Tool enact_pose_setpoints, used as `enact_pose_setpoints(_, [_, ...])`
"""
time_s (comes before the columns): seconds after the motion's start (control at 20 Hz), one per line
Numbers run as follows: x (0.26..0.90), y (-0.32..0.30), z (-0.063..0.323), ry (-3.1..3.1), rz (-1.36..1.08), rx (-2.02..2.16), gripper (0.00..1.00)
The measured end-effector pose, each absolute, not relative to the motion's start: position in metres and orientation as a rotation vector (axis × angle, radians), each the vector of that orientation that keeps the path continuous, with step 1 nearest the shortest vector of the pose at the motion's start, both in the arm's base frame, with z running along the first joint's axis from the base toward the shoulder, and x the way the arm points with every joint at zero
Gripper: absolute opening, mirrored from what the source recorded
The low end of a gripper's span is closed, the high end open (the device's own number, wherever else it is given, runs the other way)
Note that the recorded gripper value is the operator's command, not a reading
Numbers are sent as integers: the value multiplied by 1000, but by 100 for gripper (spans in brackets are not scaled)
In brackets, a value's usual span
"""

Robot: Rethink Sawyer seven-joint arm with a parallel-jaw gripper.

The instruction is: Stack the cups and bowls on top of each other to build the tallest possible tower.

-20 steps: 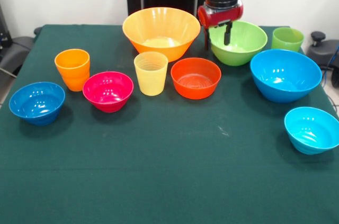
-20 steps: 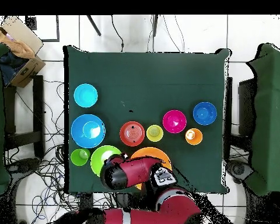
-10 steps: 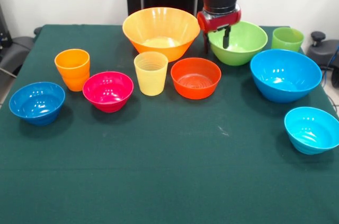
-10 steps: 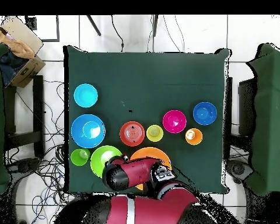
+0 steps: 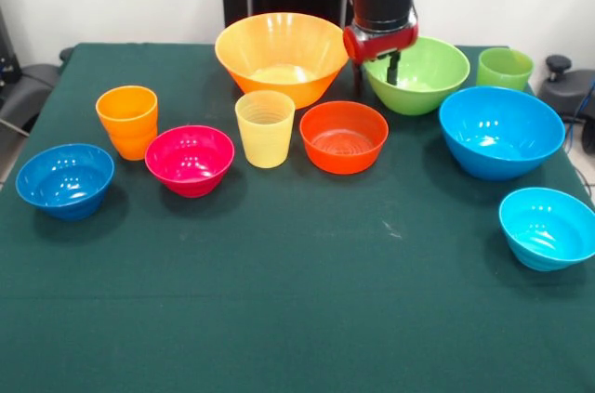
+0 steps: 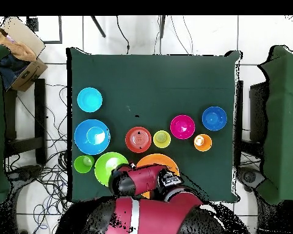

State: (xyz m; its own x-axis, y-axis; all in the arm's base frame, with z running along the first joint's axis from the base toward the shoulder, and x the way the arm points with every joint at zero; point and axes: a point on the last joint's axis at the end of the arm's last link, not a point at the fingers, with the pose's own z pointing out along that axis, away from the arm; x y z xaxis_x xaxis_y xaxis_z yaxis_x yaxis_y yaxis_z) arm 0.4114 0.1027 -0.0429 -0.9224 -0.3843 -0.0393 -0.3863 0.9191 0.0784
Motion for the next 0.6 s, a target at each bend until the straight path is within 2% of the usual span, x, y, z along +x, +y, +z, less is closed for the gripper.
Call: enact_pose_setpoints(0.6, [413, 101, -54, 3049, 91, -648, 100])
